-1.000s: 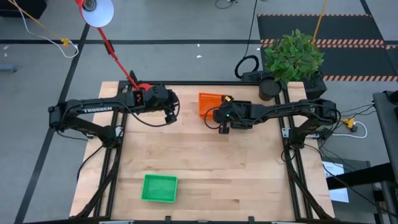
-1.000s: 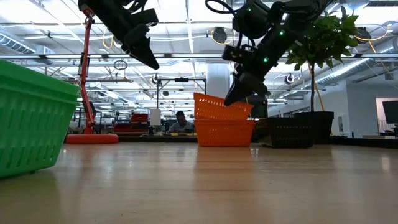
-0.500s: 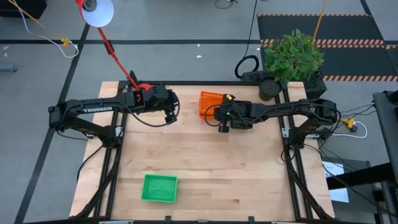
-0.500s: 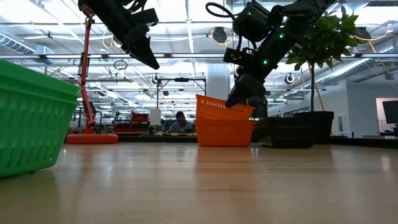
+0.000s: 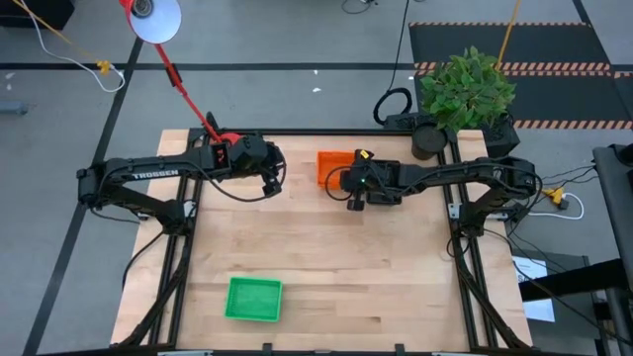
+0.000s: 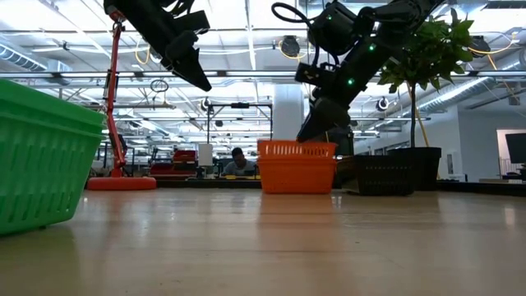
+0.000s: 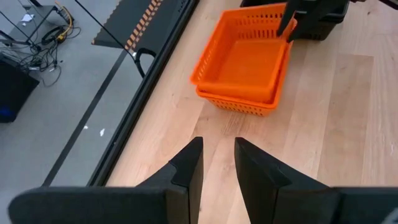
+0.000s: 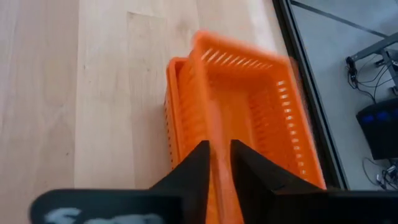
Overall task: Stack baskets by color
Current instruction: Stack the left orange basket on top of the orange basket, then return to Home Position
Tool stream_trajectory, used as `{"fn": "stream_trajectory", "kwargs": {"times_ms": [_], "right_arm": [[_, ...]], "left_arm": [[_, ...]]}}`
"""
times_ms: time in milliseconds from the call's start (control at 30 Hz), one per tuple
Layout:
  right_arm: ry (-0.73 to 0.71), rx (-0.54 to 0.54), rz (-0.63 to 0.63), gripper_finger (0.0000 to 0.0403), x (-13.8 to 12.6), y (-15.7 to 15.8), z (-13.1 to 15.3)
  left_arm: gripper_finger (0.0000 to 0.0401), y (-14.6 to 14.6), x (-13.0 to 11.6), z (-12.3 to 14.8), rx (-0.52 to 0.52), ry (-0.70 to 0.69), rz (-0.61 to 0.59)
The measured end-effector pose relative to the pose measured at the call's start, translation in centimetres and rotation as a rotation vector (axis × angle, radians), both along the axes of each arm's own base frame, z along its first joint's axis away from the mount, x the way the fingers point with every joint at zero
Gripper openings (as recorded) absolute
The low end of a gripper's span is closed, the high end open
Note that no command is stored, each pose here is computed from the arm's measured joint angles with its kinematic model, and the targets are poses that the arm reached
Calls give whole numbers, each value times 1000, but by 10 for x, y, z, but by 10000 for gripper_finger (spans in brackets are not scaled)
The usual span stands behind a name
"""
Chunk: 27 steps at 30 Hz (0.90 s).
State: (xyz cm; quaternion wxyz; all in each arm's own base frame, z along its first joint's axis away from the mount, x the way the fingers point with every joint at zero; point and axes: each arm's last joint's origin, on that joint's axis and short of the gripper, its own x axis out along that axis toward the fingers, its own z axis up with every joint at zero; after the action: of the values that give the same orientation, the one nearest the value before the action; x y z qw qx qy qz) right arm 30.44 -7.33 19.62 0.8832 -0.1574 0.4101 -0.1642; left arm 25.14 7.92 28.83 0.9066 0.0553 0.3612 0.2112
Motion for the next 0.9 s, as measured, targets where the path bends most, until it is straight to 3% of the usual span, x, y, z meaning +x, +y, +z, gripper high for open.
{"fn": "stream_trajectory", "kwargs": {"times_ms": [233,433,633,900], "right_arm": [[-30,14,-13,110,0,1,4],[-53,25,-14,126,-14,8,26],[52,108,-115,106,-36,5,27],[144,139,-170,52,-41,-4,5]], "left_arm": [[93,0,0,0,0,1,-1],[93,0,0,0,1,6,-4],[93,0,0,0,1,7,-5],[93,-1,1,1,-22,-22,-21]]}}
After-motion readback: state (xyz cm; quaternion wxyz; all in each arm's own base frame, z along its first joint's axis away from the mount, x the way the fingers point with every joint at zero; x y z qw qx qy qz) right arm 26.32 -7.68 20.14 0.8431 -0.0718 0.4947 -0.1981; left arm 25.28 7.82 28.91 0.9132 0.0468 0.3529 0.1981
